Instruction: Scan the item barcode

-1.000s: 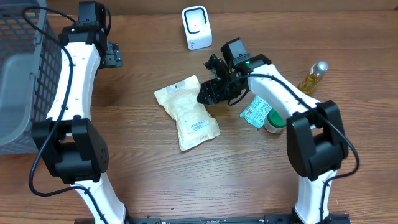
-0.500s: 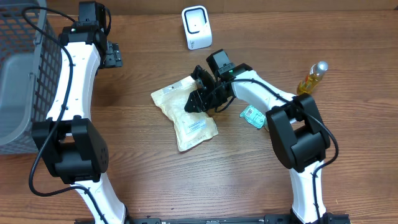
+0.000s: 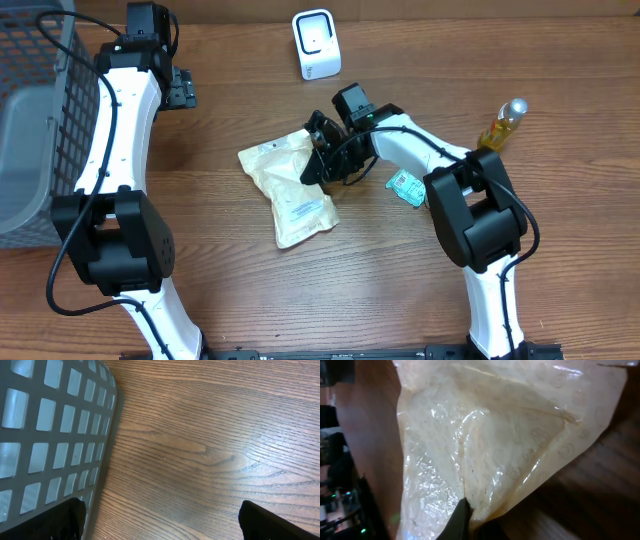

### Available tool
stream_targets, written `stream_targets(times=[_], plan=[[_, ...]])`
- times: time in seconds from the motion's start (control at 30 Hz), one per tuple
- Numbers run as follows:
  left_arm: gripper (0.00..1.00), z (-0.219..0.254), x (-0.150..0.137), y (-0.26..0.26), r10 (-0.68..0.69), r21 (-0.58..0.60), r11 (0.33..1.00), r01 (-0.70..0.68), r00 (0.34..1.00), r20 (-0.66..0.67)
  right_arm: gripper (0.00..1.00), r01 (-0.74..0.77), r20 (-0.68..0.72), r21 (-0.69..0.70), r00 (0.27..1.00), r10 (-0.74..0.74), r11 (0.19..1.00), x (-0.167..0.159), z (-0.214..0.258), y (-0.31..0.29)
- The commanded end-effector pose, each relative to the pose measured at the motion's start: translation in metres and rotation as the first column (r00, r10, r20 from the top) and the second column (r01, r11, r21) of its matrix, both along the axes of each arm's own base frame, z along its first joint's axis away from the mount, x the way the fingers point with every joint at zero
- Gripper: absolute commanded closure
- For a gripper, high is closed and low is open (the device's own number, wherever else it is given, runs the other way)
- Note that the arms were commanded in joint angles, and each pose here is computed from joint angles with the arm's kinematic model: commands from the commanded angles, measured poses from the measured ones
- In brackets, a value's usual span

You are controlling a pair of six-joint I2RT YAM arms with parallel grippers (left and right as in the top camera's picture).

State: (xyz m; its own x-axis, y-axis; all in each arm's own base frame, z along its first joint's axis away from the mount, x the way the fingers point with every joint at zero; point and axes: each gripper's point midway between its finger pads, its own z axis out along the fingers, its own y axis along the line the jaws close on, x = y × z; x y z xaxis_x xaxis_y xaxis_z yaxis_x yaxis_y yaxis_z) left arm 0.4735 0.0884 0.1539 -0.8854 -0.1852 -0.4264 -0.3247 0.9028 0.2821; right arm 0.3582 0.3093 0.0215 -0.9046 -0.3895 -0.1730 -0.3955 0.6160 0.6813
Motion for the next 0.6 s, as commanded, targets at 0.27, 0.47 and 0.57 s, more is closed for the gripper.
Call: stream_targets(times=[0.27,0.47,0.57], plan=[[0.00,0.006,0.002,-0.001,0.007,0.009,1.000,-0.007,1.000,0.019,0.96,0.126,0.332,-0.225,0.942,-0.046,0.966,0.032,0.077,-0.031],[0.00,0.006,0.002,-0.001,0.007,0.009,1.000,-0.007,1.000,0.019,0.96,0.271,0.521,-0.529,0.852,0.056,0.804,0.034,0.083,-0.061],[0.00,0.006,0.002,-0.001,0.007,0.009,1.000,-0.007,1.000,0.019,0.96,0.316,0.567,-0.634,0.811,0.146,0.705,0.028,0.083,-0.067]])
